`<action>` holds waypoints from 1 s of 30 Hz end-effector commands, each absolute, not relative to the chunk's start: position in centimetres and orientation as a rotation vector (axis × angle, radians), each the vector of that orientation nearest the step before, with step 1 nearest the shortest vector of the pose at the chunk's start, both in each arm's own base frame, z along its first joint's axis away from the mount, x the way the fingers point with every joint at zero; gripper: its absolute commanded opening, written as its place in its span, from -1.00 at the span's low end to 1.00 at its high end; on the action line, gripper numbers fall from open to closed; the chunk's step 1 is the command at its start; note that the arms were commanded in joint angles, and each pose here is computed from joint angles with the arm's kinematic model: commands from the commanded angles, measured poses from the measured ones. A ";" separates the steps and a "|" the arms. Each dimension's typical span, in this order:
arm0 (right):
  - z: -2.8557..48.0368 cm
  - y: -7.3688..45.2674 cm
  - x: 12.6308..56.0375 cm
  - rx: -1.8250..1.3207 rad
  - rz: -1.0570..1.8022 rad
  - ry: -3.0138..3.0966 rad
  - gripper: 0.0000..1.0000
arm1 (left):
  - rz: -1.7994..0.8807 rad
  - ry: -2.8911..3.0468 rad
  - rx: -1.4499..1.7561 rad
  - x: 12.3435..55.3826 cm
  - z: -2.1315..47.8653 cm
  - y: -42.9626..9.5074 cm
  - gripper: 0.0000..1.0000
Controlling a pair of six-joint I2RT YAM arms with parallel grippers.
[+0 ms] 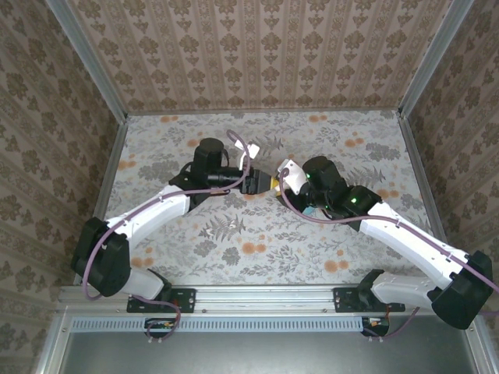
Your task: Insert the wireless bluetooth earbuds into the charging case
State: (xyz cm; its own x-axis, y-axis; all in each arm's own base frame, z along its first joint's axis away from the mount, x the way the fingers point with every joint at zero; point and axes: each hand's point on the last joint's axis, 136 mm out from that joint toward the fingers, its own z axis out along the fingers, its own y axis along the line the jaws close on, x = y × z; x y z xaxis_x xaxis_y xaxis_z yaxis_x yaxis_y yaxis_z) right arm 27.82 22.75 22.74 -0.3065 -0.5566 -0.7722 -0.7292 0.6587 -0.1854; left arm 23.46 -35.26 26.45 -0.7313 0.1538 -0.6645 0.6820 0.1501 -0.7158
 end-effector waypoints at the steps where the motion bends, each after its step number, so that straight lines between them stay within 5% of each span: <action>1: 24.1 23.2 27.9 -1.008 0.251 1.938 -0.20 | -1.635 1.941 0.874 22.9 27.7 -36.1 0.20; 14: 24.7 23.5 28.0 -0.988 0.259 1.914 -0.20 | -1.602 1.997 0.904 22.8 26.7 -36.9 0.05; 30: 25.1 23.2 28.2 -0.944 0.250 1.916 -0.14 | -1.561 2.004 0.914 23.0 26.7 -36.6 -0.61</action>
State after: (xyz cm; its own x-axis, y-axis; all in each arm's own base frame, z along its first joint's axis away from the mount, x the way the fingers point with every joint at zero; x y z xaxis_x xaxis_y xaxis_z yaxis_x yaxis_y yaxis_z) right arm 28.10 23.06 23.49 -0.2834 -0.5429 -0.7905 -0.7193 0.6655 -0.1992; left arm 23.33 -36.55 25.31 -0.7214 0.2262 -0.6545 0.6915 0.1843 -0.6985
